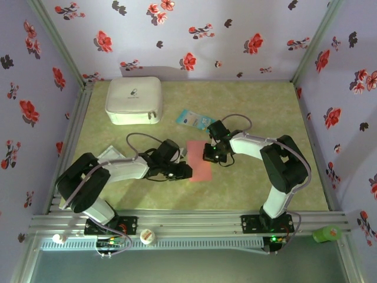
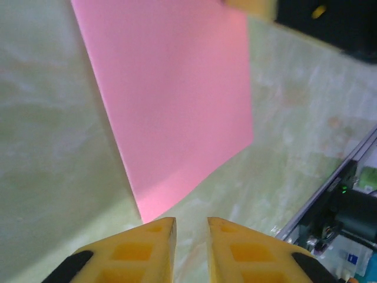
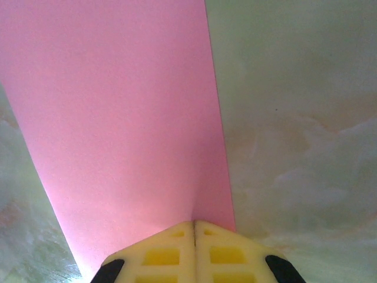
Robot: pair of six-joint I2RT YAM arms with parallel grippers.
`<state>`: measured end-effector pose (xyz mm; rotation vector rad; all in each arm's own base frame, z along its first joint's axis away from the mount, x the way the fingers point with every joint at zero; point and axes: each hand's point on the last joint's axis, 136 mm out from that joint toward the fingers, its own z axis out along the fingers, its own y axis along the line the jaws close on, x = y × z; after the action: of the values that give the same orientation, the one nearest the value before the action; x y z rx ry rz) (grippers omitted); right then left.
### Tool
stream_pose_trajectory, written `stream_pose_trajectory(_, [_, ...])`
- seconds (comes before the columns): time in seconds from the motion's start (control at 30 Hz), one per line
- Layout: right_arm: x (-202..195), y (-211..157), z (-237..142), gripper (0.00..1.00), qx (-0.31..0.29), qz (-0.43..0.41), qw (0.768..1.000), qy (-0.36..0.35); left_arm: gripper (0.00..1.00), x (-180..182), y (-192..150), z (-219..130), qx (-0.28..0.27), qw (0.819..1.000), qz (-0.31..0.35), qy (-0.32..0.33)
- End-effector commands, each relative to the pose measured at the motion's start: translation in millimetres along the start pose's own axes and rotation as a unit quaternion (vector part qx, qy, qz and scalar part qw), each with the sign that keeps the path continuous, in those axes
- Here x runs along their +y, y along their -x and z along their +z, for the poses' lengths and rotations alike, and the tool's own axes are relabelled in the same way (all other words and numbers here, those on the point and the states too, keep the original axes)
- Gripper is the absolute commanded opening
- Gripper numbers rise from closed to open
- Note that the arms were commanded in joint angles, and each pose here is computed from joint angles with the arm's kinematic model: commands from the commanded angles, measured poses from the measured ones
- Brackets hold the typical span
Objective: Fold a paper plane with a square sheet of paper (pick it up from the middle)
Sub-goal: First fold the square sheet of paper in half at the center of the table.
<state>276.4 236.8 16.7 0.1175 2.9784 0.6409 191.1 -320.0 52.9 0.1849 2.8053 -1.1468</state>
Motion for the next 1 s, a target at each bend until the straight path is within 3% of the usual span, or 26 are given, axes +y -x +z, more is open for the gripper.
stream_pose_trajectory(0.0, [-12.7, -7.0, -7.9, 0.00, 0.013, -0.005, 0.999, -0.038, 0.21, -6.3, 46.0, -19.7, -0.067, 0.997, -0.029, -0.015])
stream_pose_trajectory(0.2, [11.5, 11.7, -49.5, 0.07, -0.060, -0.017, 0.998, 0.002, 0.20, -13.6, 110.8, -29.9, -0.113, 0.992, -0.050, -0.026])
stream_pose_trajectory(0.37, [-5.7, 9.8, -69.9, 0.11, -0.097, 0.032, 0.995, 0.008, 0.16, -10.1, 141.7, -6.1, -0.096, 0.993, -0.064, -0.007])
stream_pose_trajectory(0.57, [-26.0, -6.0, -71.2, 0.11, -0.075, 0.117, 0.988, 0.073, 0.08, 1.6, 150.8, 18.9, -0.069, 0.995, -0.074, 0.014])
stream_pose_trajectory(0.8, [-27.9, -25.1, -58.7, 0.13, -0.039, 0.142, 0.984, 0.100, 0.08, 9.3, 150.1, 36.0, -0.054, 0.996, -0.074, 0.010])
stream_pose_trajectory(0.97, [-24.2, -32.2, -49.0, 0.20, -0.014, 0.147, 0.982, 0.117, 0.09, 22.3, 149.4, 46.0, -0.056, 0.995, -0.079, 0.022])
